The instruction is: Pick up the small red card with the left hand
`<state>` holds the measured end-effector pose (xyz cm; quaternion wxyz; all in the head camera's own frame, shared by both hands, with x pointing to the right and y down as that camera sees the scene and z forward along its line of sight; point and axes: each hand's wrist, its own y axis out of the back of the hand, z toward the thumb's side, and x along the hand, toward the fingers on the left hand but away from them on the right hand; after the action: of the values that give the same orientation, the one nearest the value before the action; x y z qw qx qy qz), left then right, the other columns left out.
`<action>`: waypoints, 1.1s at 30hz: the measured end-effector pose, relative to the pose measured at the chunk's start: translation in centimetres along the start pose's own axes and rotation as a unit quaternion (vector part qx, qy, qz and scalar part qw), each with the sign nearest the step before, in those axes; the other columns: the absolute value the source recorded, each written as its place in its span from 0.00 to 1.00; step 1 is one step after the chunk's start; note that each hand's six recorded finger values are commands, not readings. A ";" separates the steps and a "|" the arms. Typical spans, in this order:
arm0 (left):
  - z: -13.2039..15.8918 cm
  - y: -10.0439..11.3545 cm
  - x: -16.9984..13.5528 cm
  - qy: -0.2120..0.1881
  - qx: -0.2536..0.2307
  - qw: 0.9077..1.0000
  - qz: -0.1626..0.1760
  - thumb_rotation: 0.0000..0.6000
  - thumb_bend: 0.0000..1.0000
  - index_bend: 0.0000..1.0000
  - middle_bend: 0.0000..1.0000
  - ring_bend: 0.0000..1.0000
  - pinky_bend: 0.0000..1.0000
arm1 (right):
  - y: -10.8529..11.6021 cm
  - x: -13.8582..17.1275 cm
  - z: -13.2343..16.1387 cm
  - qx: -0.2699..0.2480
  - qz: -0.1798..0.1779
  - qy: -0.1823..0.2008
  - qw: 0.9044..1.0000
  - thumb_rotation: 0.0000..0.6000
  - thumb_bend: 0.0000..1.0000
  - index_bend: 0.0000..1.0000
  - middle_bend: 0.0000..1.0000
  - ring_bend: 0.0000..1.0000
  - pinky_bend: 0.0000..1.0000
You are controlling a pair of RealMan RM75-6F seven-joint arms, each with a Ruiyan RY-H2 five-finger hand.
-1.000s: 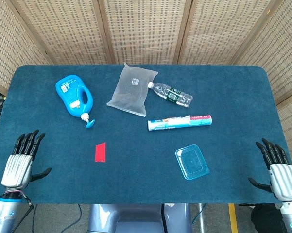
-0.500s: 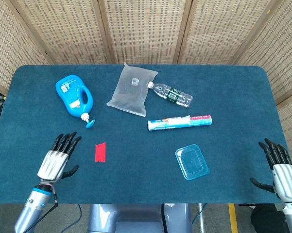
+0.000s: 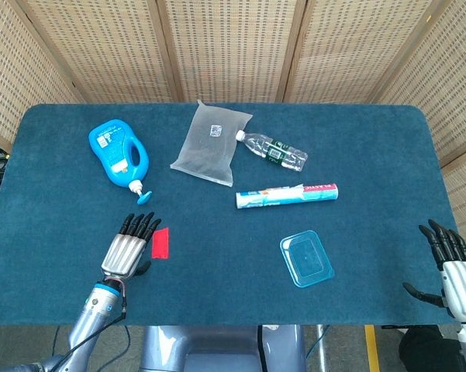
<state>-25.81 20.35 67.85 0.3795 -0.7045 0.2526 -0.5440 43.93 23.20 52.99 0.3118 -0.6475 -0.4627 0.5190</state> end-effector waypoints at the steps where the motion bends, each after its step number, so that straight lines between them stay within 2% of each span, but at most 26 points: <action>1: 0.1 -0.2 0.1 0.000 0.003 1.000 -0.002 1.00 0.29 0.00 0.00 0.00 0.00 | 0.0 0.0 0.0 -0.001 0.000 0.000 1.000 1.00 0.00 0.00 0.00 0.00 0.00; 12: 0.2 -1.9 1.3 0.012 0.023 0.999 -0.025 1.00 0.30 0.00 0.00 0.00 0.00 | 0.3 0.0 -0.2 -0.009 -0.001 -0.001 1.000 1.00 0.00 0.00 0.00 0.00 0.00; 33: 1.7 -2.6 3.0 0.011 0.041 0.998 -0.035 1.00 0.30 0.00 0.00 0.00 0.00 | 0.3 -0.1 -0.4 -0.016 0.003 0.000 1.000 1.00 0.00 0.00 0.00 0.00 0.00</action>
<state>-23.52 19.98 71.46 0.3860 -0.6909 0.2093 -0.5743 44.43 23.04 52.86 0.2994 -0.6538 -0.4691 0.5127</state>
